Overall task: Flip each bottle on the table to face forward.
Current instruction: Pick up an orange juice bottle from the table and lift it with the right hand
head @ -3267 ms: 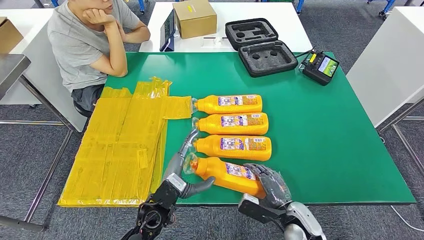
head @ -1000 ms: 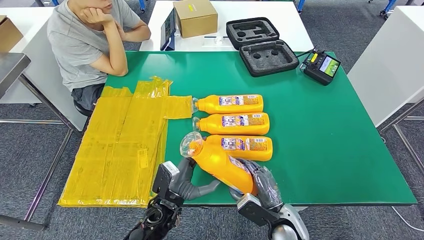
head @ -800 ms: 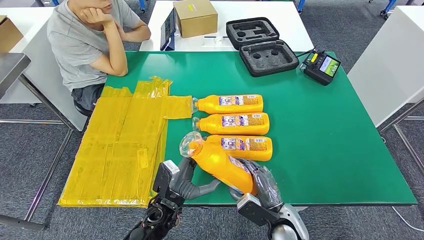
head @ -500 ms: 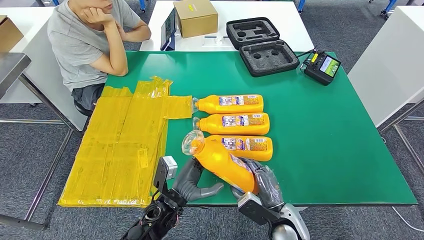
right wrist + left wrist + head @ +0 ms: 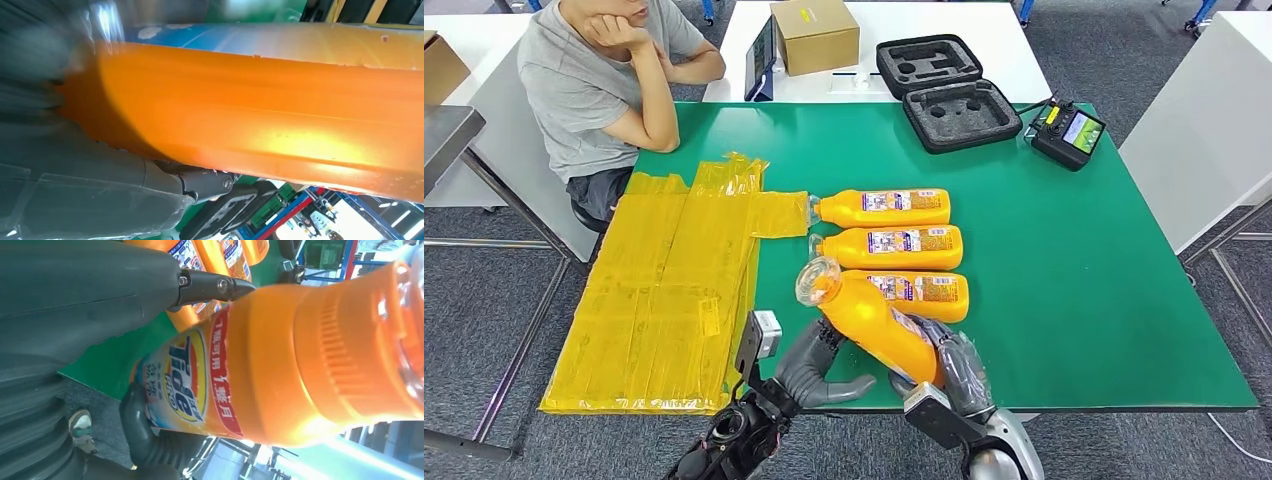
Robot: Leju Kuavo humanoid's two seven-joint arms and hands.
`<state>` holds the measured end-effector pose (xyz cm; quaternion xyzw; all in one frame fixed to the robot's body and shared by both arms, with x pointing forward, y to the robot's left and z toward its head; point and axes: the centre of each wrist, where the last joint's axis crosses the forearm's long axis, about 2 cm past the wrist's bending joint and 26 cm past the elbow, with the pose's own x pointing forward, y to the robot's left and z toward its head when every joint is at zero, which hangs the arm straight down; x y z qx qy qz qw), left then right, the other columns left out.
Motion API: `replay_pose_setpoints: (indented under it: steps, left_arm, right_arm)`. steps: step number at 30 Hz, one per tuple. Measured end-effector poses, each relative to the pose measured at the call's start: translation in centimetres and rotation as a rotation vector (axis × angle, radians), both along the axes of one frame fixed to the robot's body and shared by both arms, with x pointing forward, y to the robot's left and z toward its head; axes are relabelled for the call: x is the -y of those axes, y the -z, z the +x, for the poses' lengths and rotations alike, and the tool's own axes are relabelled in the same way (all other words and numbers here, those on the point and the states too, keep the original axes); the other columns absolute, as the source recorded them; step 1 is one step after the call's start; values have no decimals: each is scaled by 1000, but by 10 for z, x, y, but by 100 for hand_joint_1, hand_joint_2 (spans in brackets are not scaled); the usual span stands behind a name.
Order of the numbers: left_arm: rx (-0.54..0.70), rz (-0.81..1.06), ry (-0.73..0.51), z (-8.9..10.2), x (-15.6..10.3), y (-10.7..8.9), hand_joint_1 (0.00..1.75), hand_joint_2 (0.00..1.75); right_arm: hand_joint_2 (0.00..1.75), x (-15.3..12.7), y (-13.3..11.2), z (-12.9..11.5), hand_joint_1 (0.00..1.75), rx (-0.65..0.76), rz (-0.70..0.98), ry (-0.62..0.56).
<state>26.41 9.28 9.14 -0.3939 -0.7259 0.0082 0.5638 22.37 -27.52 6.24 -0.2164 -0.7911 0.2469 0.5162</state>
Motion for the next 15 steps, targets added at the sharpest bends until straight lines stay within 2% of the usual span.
replay_pose_setpoints:
  steps: [9, 15]
  left_arm:
    - [-3, -4, -1, 0, 0, 0, 0, 175]
    - [2, -15, -27, 1, 1, -1, 0, 175]
  right_arm:
    - [175, -13, 4, -1, 171, -17, 18, -17]
    - [175, -35, 9, 2, 171, -30, 64, -90]
